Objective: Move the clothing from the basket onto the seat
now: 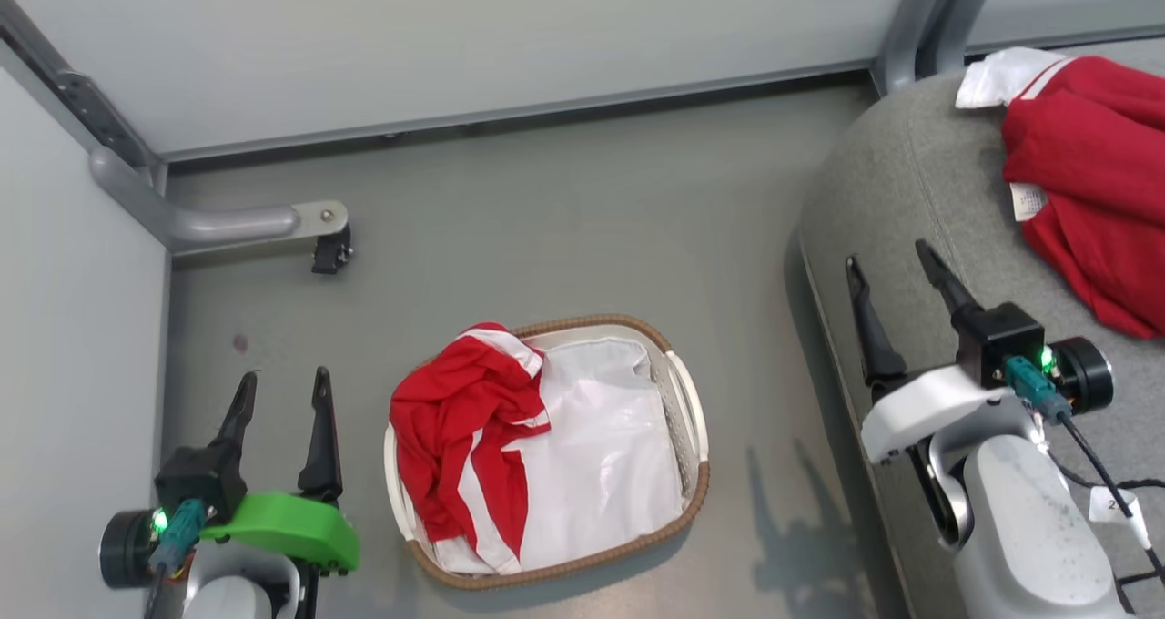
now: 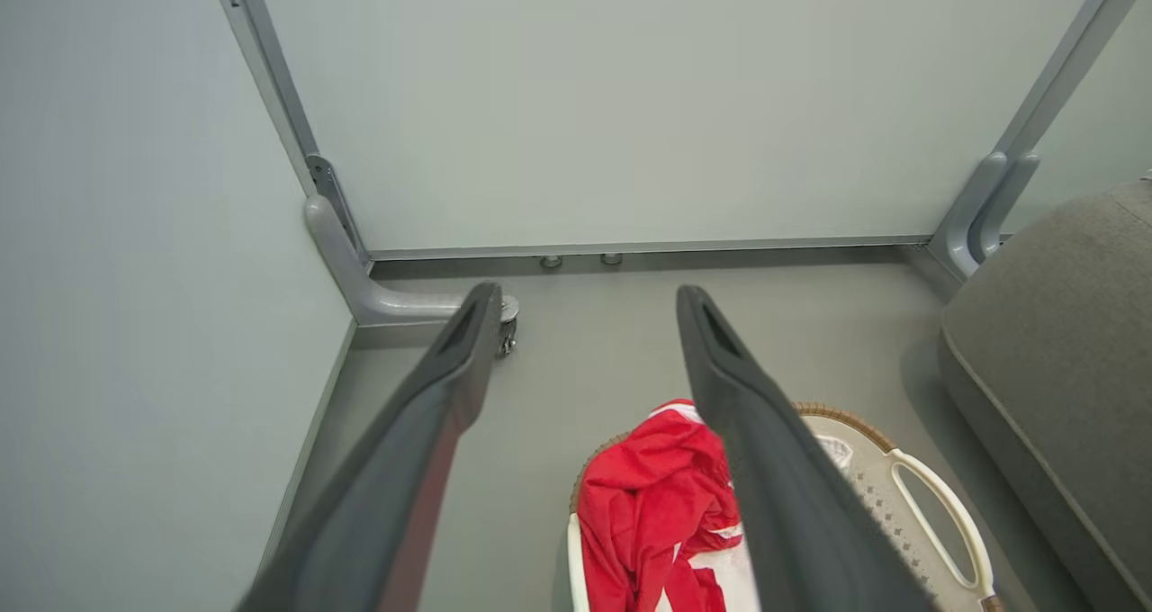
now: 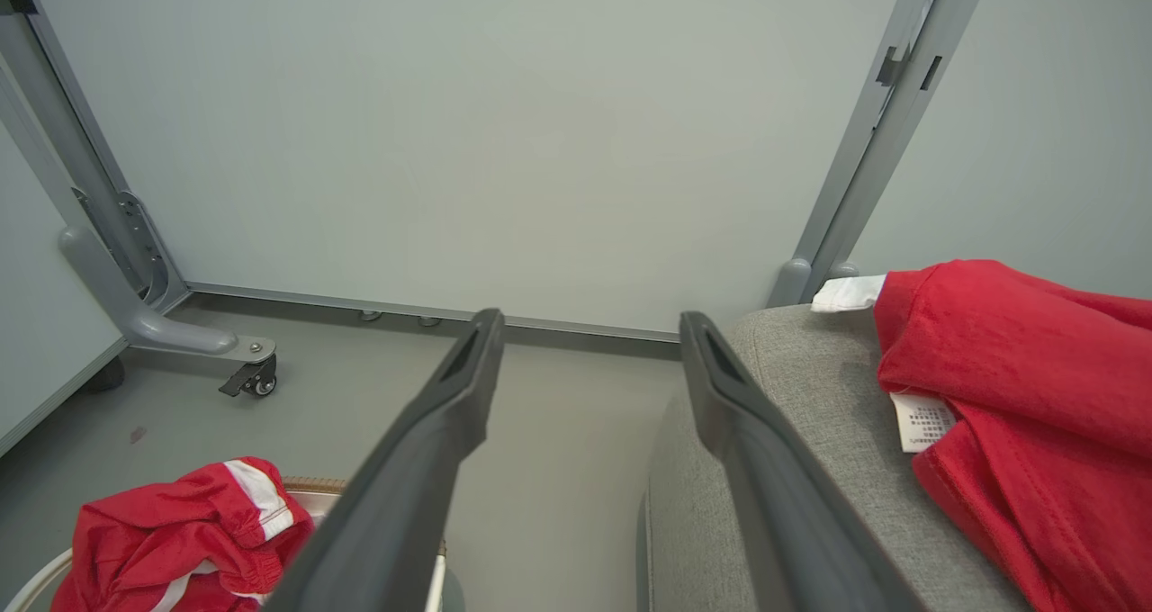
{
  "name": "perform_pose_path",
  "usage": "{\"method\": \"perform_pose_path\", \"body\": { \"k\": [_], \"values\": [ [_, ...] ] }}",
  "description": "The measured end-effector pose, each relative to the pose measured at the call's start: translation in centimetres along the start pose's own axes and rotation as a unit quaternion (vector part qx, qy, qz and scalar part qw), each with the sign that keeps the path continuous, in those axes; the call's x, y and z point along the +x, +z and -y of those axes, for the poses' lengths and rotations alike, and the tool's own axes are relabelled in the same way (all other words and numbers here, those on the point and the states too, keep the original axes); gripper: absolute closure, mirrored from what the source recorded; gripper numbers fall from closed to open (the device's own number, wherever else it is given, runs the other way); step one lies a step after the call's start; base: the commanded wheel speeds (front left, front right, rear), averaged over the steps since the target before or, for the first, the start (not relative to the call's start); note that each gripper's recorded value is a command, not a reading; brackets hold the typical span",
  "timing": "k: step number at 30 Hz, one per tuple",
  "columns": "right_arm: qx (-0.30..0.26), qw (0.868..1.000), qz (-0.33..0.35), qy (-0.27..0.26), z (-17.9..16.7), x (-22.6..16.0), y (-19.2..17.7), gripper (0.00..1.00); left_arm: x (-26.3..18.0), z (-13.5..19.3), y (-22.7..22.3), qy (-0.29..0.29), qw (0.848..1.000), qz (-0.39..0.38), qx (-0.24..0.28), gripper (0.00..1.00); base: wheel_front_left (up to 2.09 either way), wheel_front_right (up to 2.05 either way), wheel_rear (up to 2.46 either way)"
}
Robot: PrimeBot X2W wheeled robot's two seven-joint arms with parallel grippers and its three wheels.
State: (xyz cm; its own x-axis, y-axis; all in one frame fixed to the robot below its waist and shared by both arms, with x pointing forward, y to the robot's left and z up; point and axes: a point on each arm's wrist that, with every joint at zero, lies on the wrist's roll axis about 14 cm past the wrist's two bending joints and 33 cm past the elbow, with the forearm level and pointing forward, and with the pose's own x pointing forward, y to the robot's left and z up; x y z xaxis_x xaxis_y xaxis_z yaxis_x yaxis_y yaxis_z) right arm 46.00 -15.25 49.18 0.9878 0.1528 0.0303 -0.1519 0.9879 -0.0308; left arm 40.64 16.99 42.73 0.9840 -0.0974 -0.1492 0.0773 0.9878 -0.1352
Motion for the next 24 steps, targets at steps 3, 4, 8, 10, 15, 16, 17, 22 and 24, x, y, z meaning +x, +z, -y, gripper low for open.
{"method": "perform_pose_path", "body": {
  "k": [3,4,8,10,15,16,17,22,24],
  "values": [
    [0.009,1.0,-0.005,0.005,-0.6,-0.9,-0.2,0.0,-1.2,-0.9,0.1,0.017,1.0,0.001,-0.001,0.0,0.0,0.0,0.0],
    [0.01,1.0,-0.008,0.006,-0.7,-1.3,-0.3,0.0,-1.6,-1.1,-0.1,0.022,1.0,-0.001,-0.002,0.0,0.0,0.0,0.0],
    [0.016,1.0,-0.019,0.006,-1.0,-2.7,-0.9,0.0,-3.2,-1.4,-0.7,0.033,0.999,-0.009,-0.009,0.0,0.0,0.0,0.0],
    [0.018,0.999,-0.026,0.0,-0.7,-3.7,-1.3,0.0,-3.9,-1.4,-0.9,0.034,0.999,-0.01,-0.011,0.0,0.0,0.0,0.0],
    [0.018,0.999,-0.025,-0.008,-0.4,-4.9,-1.1,0.0,-5.3,-1.1,-1.2,0.033,0.999,-0.012,-0.012,0.0,0.0,0.0,0.0],
    [0.017,1.0,-0.025,-0.009,-0.3,-5.1,-1.0,0.0,-5.5,-1.0,-1.3,0.033,0.999,-0.013,-0.013,0.0,0.0,0.0,0.0],
    [0.017,0.999,-0.025,-0.01,-0.2,-5.4,-1.0,0.0,-5.7,-0.9,-1.4,0.031,0.999,-0.013,-0.013,0.0,0.0,0.0,0.0],
    [0.017,0.999,-0.025,-0.013,-0.2,-6.2,-1.0,0.0,-6.2,-0.4,-1.3,0.024,1.0,-0.01,-0.012,0.0,0.0,0.0,0.0],
    [0.018,0.999,-0.027,-0.012,-0.2,-6.4,-1.1,0.0,-6.4,-0.3,-1.2,0.022,1.0,-0.009,-0.012,0.0,0.0,0.0,0.0]
  ]
}}
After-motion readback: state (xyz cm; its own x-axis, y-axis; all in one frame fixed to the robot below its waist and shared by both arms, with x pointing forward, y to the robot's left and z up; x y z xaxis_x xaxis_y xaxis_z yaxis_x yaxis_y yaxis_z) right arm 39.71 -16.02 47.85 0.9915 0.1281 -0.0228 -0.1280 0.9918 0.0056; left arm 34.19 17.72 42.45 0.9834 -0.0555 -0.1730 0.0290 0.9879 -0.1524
